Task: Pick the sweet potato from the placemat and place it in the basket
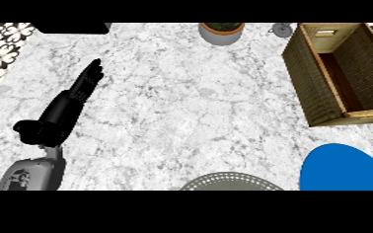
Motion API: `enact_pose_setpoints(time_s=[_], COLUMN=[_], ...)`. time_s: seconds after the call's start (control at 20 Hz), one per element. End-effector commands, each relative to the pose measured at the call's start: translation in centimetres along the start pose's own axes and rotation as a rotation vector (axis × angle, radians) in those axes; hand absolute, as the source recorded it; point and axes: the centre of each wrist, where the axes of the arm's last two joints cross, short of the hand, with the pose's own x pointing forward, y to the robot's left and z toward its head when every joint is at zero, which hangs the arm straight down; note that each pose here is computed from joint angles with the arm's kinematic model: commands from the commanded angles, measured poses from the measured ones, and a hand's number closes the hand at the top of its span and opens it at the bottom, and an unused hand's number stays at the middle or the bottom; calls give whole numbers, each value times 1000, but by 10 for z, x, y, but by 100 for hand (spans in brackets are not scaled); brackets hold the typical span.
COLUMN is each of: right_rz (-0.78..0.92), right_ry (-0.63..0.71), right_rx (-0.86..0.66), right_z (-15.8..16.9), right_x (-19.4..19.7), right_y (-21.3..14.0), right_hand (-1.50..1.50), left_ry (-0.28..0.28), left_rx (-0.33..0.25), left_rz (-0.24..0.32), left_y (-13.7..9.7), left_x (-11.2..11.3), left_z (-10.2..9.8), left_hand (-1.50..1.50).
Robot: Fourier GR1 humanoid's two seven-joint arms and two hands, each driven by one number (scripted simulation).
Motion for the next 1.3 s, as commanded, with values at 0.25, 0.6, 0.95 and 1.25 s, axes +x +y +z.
enact_pose_setpoints(time_s=[0.25, 0.6, 0.95, 1.25], right_rz=[-112, -78, -298, -426], right_ry=[21, -48, -32, 120], right_rx=[-131, -98, -171, -166], right_z=[-26, -39, -47, -26], right_x=[-19, -20, -8, -36], right_y=[4, -6, -43, -78], right_hand=[-150, -150, -150, -150], left_ry=[-8, -4, 9, 7], left_rx=[-1, -9, -2, 16], left_rz=[-8, 3, -10, 9], left_y=[12, 0, -16, 2], left_x=[5, 9, 15, -7], left_z=[-8, -3, -7, 2], left_hand=[0, 0, 0, 0])
